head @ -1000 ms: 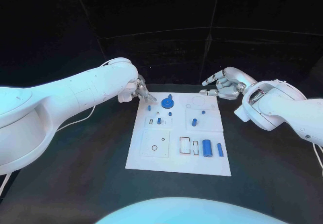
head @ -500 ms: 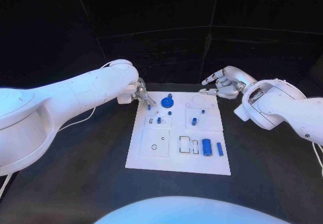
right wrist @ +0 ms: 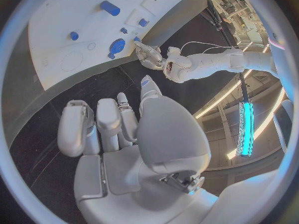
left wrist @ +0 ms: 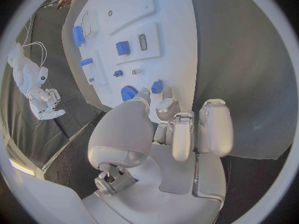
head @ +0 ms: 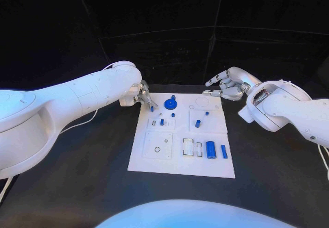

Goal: Assemble the parts on the task board

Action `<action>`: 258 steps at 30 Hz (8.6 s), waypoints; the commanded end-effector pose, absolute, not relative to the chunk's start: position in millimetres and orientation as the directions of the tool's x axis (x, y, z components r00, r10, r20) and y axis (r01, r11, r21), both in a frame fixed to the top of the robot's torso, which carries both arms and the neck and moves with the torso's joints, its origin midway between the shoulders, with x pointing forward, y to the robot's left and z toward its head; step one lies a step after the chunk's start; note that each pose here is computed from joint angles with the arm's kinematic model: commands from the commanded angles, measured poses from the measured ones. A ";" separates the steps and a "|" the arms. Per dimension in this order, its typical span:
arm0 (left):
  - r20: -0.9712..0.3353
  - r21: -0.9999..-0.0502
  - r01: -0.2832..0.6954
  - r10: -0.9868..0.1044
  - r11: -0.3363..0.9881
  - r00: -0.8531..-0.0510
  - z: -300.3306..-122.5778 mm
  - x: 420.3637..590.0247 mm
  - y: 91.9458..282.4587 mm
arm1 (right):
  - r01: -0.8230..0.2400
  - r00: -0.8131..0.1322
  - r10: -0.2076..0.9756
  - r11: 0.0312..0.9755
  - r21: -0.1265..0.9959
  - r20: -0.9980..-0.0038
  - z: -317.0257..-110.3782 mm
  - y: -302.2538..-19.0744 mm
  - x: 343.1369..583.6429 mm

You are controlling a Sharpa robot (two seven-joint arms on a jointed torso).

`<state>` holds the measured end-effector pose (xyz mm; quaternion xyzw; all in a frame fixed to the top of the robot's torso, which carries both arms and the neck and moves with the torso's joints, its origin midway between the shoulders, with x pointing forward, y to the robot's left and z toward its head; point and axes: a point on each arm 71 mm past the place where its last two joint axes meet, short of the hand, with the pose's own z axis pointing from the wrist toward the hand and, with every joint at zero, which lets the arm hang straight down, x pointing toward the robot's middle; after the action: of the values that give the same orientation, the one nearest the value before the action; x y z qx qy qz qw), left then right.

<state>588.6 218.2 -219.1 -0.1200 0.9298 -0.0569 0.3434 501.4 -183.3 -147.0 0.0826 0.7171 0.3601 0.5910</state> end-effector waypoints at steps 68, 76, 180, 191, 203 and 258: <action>-0.678 -0.406 -0.120 -0.387 0.906 -0.625 -205.7 536.8 227.0 | -0.308 -0.289 0.538 0.731 0.609 -0.792 -146.3 -187.3 501.8; -0.667 -0.404 -0.095 -0.364 0.910 -0.649 -217.3 523.2 219.0 | -0.309 -0.292 0.537 0.730 0.609 -0.792 -146.6 -186.2 502.1; -0.615 -0.327 -0.074 -0.271 0.942 -0.741 -236.5 522.6 217.2 | -0.310 -0.302 0.531 0.731 0.608 -0.792 -148.3 -183.9 504.4; -0.614 -0.331 -0.071 -0.272 0.941 -0.741 -236.4 522.7 215.4 | -0.310 -0.302 0.530 0.731 0.608 -0.792 -148.4 -183.8 504.7; -0.607 -0.358 -0.056 -0.278 0.932 -0.745 -235.0 520.7 209.2 | -0.311 -0.305 0.530 0.730 0.609 -0.791 -148.7 -182.8 504.9; -0.630 -0.315 -0.084 -0.275 0.945 -0.726 -233.8 524.1 209.7 | -0.312 -0.303 0.532 0.729 0.610 -0.791 -148.6 -182.2 505.3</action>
<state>523.6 209.4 -234.7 -0.0984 0.9202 -0.1392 0.3524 505.4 -183.5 -150.0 0.0797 0.7241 0.3563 0.5851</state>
